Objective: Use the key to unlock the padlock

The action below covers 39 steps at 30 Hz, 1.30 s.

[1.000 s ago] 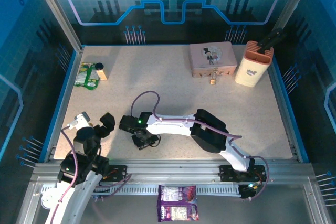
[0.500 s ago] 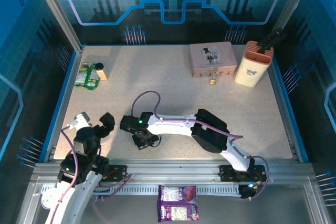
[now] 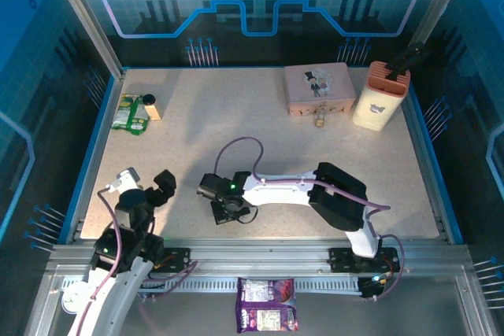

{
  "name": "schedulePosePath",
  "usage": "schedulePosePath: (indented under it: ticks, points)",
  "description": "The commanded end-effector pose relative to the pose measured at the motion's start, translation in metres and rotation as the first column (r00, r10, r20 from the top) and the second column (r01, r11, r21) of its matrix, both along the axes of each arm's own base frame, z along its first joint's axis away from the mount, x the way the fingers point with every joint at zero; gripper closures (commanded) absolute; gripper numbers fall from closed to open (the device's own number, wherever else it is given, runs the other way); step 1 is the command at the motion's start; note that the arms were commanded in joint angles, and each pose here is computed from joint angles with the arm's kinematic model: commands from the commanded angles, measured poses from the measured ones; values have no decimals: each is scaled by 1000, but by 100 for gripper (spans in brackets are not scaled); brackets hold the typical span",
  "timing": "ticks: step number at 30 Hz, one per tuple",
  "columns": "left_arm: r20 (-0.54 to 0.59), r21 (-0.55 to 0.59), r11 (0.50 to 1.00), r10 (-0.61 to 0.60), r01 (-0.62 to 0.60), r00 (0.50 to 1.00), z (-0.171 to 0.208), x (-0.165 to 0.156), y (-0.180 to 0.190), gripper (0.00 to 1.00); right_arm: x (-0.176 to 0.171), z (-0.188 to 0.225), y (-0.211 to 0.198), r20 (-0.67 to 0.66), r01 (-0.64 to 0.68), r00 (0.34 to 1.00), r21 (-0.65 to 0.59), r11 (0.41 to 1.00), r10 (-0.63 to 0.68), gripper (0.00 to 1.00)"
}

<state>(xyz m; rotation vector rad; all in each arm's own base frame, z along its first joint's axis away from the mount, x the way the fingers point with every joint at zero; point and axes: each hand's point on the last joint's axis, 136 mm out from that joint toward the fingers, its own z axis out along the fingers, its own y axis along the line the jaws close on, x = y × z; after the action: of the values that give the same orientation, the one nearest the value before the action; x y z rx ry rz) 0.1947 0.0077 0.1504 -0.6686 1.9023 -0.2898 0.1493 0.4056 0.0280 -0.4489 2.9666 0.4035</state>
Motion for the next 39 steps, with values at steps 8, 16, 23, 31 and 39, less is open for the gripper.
schedulePosePath:
  ticks: [8, 16, 23, 31, 39]
  points:
    - [-16, -137, 933, -337, 332, 941, 2, 34, -73, 1, 46, 48, -23, 0, 266, 960, 315, 911, -280, 100]
    - [18, -306, 812, -516, 496, 856, 10, 49, -123, 8, 86, 85, -70, -28, 418, 885, 489, 766, -465, 100]
    - [88, -276, 729, -630, 626, 772, 37, 49, -163, 13, 106, 102, -114, -91, 518, 805, 590, 620, -586, 100]
    - [133, -199, 624, -747, 756, 652, 49, 49, -230, 21, 116, 126, -144, -122, 543, 745, 683, 489, -656, 100]
    - [136, -146, 561, -805, 815, 578, 55, 54, -280, 31, 113, 128, -146, -146, 539, 740, 712, 449, -656, 100]
